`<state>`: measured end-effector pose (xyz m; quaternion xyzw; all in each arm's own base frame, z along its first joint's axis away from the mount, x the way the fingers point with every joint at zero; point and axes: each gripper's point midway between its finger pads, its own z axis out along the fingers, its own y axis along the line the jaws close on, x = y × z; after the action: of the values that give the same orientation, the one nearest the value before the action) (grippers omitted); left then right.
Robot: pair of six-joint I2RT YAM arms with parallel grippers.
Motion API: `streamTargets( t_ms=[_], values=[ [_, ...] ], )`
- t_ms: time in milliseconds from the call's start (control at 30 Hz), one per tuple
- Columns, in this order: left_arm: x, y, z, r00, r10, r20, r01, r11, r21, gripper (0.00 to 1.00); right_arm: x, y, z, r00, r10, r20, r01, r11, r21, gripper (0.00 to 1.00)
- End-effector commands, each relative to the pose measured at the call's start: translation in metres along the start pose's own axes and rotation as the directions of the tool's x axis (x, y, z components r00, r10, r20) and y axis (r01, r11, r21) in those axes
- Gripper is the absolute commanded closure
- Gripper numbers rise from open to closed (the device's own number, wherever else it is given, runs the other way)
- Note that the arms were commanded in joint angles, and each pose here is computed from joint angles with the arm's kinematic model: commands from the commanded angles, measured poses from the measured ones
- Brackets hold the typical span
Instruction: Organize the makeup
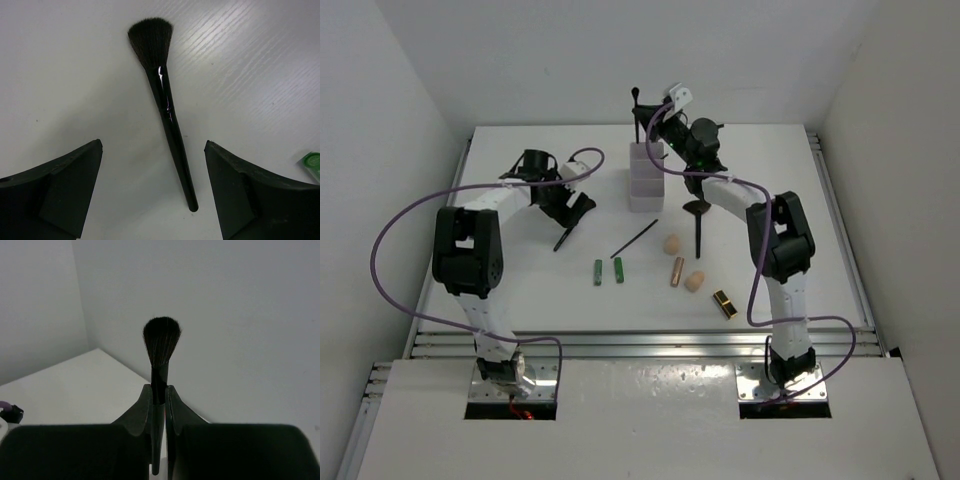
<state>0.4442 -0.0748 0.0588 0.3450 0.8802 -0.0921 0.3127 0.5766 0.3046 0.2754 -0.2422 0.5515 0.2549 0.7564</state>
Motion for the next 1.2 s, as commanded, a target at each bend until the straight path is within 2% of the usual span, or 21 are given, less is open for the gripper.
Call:
streamTargets(
  t_ms=[0, 167, 233, 333, 467, 567, 633, 667, 700, 733, 767, 800, 900, 1000, 1067, 1100, 1167],
  values=[
    [-0.017, 0.005, 0.003, 1.0, 0.01, 0.029, -0.009, 1.0, -0.012, 0.11, -0.04, -0.01, 0.009, 0.993, -0.024, 0.114, 0.024, 1.0, 0.009, 1.0],
    [-0.019, 0.008, 0.01, 1.0, -0.01, 0.027, 0.01, 1.0, -0.01, 0.18, 0.014, -0.029, 0.009, 1.0, -0.006, 0.019, 0.004, 0.998, 0.058, 1.0],
    [-0.019, 0.011, 0.013, 1.0, -0.022, 0.021, 0.023, 1.0, -0.017, 0.18, 0.04, -0.031, 0.006, 0.999, 0.009, -0.033, -0.007, 0.997, 0.072, 1.0],
    [-0.022, 0.019, 0.02, 0.999, -0.042, 0.02, 0.043, 0.998, -0.04, 0.22, 0.062, -0.031, 0.001, 0.997, 0.028, -0.077, -0.022, 0.997, 0.078, 1.0],
    [-0.024, 0.016, 0.03, 0.999, -0.039, 0.005, 0.039, 0.998, -0.042, 0.23, 0.079, -0.02, -0.01, 0.991, 0.066, -0.115, -0.06, 0.996, 0.059, 1.0],
    [-0.02, 0.016, 0.034, 0.999, -0.036, -0.016, 0.035, 0.998, -0.054, 0.24, 0.064, -0.018, -0.014, 0.994, 0.067, -0.086, -0.063, 0.996, 0.056, 0.99],
    [-0.017, 0.015, 0.038, 0.999, -0.031, -0.038, 0.028, 0.997, -0.069, 0.27, 0.073, -0.013, -0.024, 0.99, 0.085, -0.111, -0.079, 0.995, 0.058, 0.92],
    [-0.016, 0.011, 0.042, 0.999, -0.026, -0.045, 0.023, 0.998, -0.059, 0.27, 0.058, -0.013, -0.024, 0.994, 0.074, -0.084, -0.069, 0.996, 0.056, 0.82],
    [-0.015, 0.012, 0.042, 0.998, -0.026, -0.05, 0.023, 0.997, -0.067, 0.27, 0.07, -0.01, -0.034, 0.989, 0.089, -0.116, -0.082, 0.995, 0.063, 0.77],
    [-0.013, 0.007, 0.047, 0.998, -0.022, -0.059, 0.019, 0.998, -0.056, 0.27, 0.064, -0.015, -0.036, 0.991, 0.08, -0.106, -0.071, 0.994, 0.081, 0.71],
    [-0.012, 0.009, 0.047, 0.998, -0.023, -0.064, 0.018, 0.998, -0.064, 0.27, 0.057, -0.014, -0.036, 0.993, 0.075, -0.091, -0.067, 0.994, 0.083, 0.56],
    [-0.012, 0.006, 0.05, 0.997, -0.016, -0.076, 0.012, 0.998, -0.063, 0.27, 0.064, -0.017, -0.044, 0.991, 0.081, -0.11, -0.07, 0.992, 0.107, 0.49],
    [-0.005, 0.001, 0.058, 0.994, -0.024, -0.105, 0.019, 0.998, -0.052, 0.27, 0.044, -0.02, -0.048, 0.995, 0.051, -0.083, -0.04, 0.991, 0.124, 0.36],
    [0.0, -0.003, 0.067, 0.988, -0.036, -0.15, 0.031, 0.999, -0.036, 0.4, 0.022, -0.021, -0.052, 0.998, 0.022, -0.056, -0.014, 0.991, 0.136, 0.27],
    [0.004, -0.004, 0.071, 0.985, -0.041, -0.169, 0.038, 0.999, -0.027, 0.43, 0.02, -0.019, -0.059, 0.998, 0.012, -0.063, -0.003, 0.99, 0.14, 0.23],
    [0.007, -0.004, 0.075, 0.982, -0.044, -0.181, 0.041, 0.999, -0.021, 0.51, -0.006, -0.018, -0.06, 1.0, -0.003, -0.026, 0.006, 0.99, 0.14, 0.2],
    [0.011, -0.008, 0.078, 0.979, -0.04, -0.202, 0.037, 0.999, -0.019, 0.65, -0.015, -0.016, -0.071, 0.999, -0.005, -0.034, 0.01, 0.989, 0.146, 0.18]
  ],
)
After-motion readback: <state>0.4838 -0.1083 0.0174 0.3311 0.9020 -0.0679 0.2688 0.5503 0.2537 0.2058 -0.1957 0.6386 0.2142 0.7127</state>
